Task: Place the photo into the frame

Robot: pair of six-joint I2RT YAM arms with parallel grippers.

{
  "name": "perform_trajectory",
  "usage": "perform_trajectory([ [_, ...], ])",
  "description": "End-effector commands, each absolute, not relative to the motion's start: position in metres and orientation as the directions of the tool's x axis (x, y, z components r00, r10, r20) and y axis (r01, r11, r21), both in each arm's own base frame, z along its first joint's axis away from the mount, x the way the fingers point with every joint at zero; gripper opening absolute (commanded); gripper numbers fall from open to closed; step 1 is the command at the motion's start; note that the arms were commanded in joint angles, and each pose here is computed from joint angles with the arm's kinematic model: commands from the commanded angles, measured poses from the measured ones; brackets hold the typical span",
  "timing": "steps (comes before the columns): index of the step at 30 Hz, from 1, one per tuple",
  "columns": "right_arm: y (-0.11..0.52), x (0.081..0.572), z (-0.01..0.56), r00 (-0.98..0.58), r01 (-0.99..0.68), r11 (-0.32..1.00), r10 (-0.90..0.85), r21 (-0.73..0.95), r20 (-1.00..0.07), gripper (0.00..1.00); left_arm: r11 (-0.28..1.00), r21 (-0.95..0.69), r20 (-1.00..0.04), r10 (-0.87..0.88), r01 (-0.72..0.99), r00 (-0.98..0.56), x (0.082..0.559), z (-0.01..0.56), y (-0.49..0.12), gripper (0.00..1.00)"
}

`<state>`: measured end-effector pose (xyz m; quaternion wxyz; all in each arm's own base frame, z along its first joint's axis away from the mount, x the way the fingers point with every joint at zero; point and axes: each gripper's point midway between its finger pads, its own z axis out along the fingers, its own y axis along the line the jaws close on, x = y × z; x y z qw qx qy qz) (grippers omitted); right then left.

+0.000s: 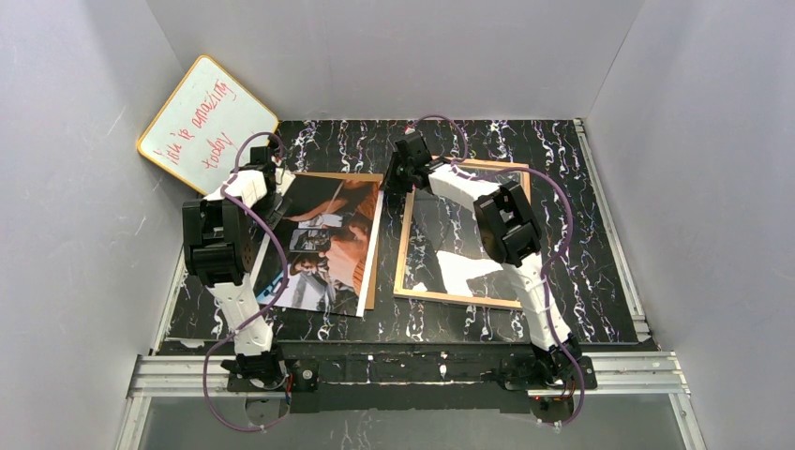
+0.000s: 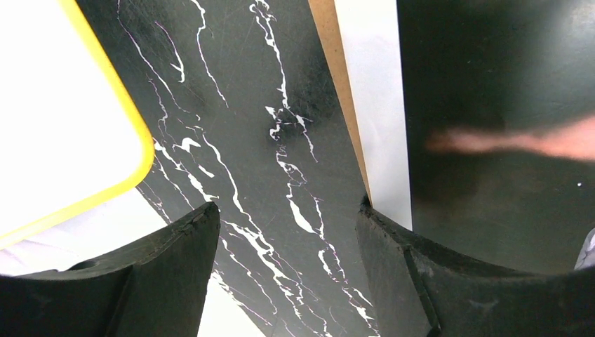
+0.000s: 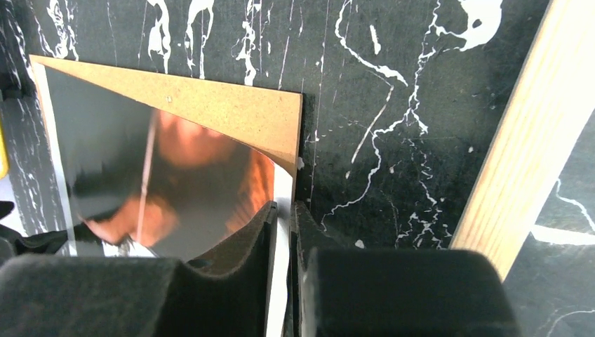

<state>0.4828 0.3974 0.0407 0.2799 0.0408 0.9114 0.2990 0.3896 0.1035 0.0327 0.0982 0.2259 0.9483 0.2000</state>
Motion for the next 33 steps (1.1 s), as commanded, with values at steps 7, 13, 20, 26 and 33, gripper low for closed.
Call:
perform_trajectory([
  [7, 0.410, 0.483, 0.073, -0.824, -0.148, 0.774, 0.249, 0.616, -0.510, 0.18, 0.839, 0.336, -0.064, 0.475, 0.429, -0.878, 0.370, 0.001, 0.090, 0.70],
  [13, 0.412, 0.479, 0.103, -0.796, -0.188, 0.753, 0.260, 0.631, -0.546, 0.11, 0.837, 0.337, -0.062, 0.477, 0.431, -0.877, 0.369, -0.001, 0.090, 0.70],
  [20, 0.424, 0.473, 0.127, -0.765, -0.259, 0.756, 0.220, 0.601, -0.606, 0.01, 0.835, 0.340, -0.059, 0.478, 0.432, -0.877, 0.369, 0.000, 0.090, 0.69],
  [26, 0.421, 0.469, 0.143, -0.749, -0.284, 0.756, 0.209, 0.590, -0.629, 0.01, 0.840, 0.362, -0.076, 0.458, 0.404, -0.886, 0.376, 0.016, 0.093, 0.86],
  [33, 0.373, 0.463, 0.204, -0.677, -0.305, 0.788, 0.215, 0.534, -0.704, 0.01, 0.896, 0.304, -0.177, 0.387, 0.324, -0.905, 0.394, 0.078, 0.095, 0.98],
])
